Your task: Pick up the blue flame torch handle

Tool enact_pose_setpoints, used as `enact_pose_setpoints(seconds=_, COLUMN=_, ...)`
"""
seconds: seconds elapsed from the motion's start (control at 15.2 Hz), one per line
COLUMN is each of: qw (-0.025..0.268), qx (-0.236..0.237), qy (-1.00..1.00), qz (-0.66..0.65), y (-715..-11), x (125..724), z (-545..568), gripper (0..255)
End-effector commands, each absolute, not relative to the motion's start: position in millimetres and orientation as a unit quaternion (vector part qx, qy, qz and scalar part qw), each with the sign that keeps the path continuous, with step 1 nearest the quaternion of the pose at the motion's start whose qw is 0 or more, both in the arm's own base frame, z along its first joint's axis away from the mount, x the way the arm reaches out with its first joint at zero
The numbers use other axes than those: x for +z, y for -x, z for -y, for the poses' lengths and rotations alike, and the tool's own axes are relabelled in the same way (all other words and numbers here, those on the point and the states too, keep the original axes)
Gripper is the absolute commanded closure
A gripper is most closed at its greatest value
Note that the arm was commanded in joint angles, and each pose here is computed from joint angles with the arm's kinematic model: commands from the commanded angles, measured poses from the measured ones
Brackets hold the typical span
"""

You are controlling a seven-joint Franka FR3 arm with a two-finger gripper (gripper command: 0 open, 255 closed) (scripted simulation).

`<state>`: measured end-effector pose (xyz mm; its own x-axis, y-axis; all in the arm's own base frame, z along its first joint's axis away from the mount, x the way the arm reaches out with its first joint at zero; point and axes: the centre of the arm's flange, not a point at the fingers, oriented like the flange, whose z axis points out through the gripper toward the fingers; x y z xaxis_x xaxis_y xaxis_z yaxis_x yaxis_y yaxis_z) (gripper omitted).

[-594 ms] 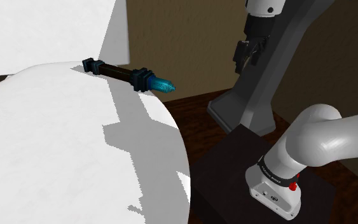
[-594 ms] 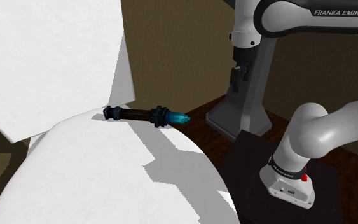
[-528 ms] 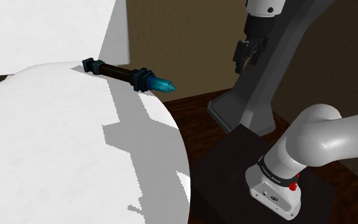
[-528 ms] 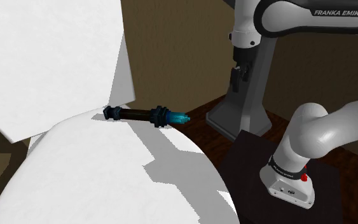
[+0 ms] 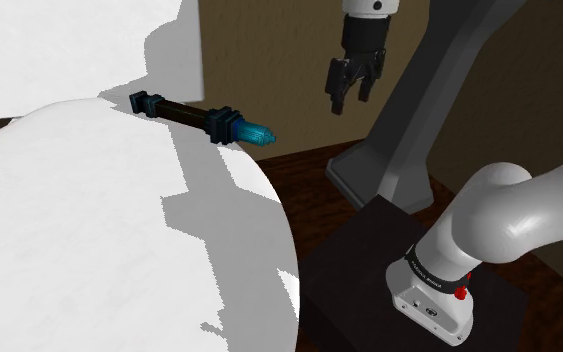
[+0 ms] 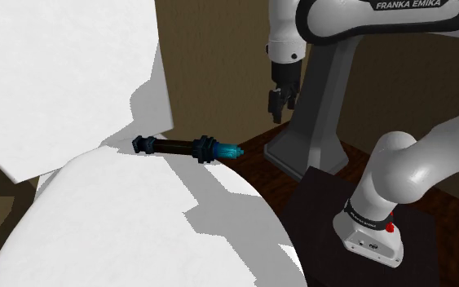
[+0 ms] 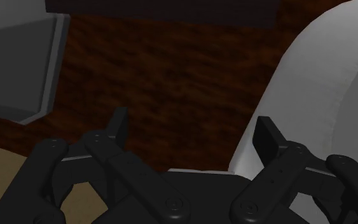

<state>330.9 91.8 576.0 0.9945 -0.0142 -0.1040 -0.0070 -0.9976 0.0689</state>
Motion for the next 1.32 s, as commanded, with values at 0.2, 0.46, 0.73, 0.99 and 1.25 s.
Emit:
enact_pose_setpoints(seconds=0.2, qw=0.020, qx=-0.059, qy=-0.998, qz=-0.009, y=-367, x=574, z=-145, gripper=0)
enact_pose_setpoints(seconds=0.46, qw=0.009, qx=-0.064, qy=-0.998, qz=-0.021, y=-393, x=576, z=-189, gripper=0)
enact_pose_setpoints(seconds=0.73, qw=-0.002, qx=-0.070, qy=-0.997, qz=-0.033, y=-418, x=578, z=-233, gripper=0)
enact_pose_setpoints(seconds=0.99, qw=-0.013, qx=-0.075, qy=-0.996, qz=-0.045, y=-443, x=581, z=-277, gripper=0)
enact_pose_setpoints(seconds=1.25, qw=-0.023, qx=-0.080, qy=-0.995, qz=-0.056, y=-465, x=585, z=-319, gripper=0)
